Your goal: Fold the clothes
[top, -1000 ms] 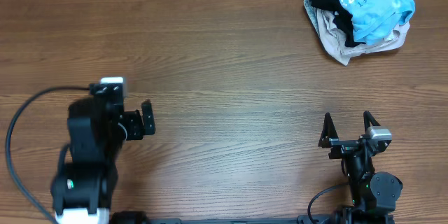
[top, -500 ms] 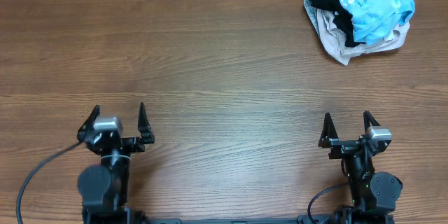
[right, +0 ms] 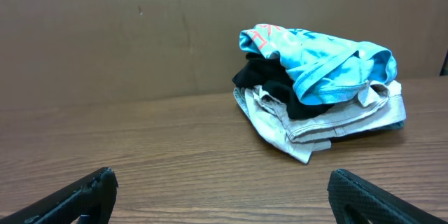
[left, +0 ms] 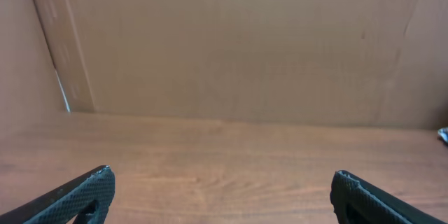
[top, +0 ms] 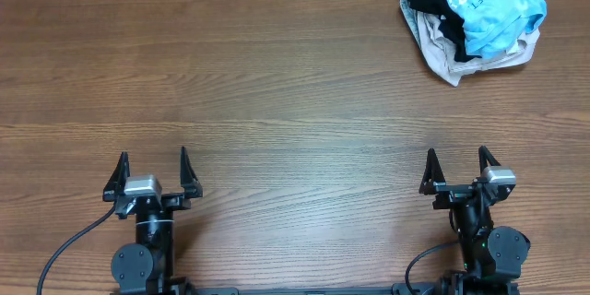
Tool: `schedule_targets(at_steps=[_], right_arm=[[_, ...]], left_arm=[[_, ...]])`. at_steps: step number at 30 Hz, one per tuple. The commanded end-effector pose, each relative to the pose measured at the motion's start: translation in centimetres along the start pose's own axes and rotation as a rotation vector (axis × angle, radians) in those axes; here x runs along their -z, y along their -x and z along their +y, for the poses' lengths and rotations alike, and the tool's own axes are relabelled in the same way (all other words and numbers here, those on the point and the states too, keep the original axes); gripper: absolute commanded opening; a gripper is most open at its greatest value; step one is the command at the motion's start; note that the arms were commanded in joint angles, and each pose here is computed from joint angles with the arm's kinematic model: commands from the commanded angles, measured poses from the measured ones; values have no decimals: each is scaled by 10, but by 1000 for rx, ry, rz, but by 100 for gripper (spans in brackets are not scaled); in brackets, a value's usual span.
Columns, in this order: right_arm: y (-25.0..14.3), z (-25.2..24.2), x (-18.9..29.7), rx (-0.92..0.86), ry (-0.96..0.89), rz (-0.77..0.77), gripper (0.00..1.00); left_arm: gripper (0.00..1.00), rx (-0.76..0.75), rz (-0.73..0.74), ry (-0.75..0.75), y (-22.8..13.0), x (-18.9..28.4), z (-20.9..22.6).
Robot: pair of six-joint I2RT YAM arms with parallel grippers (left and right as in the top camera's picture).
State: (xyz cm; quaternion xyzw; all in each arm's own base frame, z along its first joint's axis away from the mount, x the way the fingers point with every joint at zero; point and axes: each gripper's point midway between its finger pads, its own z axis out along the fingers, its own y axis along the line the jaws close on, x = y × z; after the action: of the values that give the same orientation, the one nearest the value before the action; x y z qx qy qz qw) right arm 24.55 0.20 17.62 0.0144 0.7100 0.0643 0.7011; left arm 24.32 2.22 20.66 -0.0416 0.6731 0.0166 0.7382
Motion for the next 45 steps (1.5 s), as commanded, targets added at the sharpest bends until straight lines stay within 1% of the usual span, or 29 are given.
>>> schedule_targets(at_steps=[1, 4, 45], right_arm=[[-1, 3, 0, 8, 14, -5, 100], [-1, 3, 0, 8, 14, -5, 100], [-1, 3, 0, 8, 14, -5, 100]], left_arm=[[100, -18, 54, -14, -23, 0, -1], [100, -12, 172, -21, -52, 3, -2], [100, -10, 164, -17, -50, 3, -1]])
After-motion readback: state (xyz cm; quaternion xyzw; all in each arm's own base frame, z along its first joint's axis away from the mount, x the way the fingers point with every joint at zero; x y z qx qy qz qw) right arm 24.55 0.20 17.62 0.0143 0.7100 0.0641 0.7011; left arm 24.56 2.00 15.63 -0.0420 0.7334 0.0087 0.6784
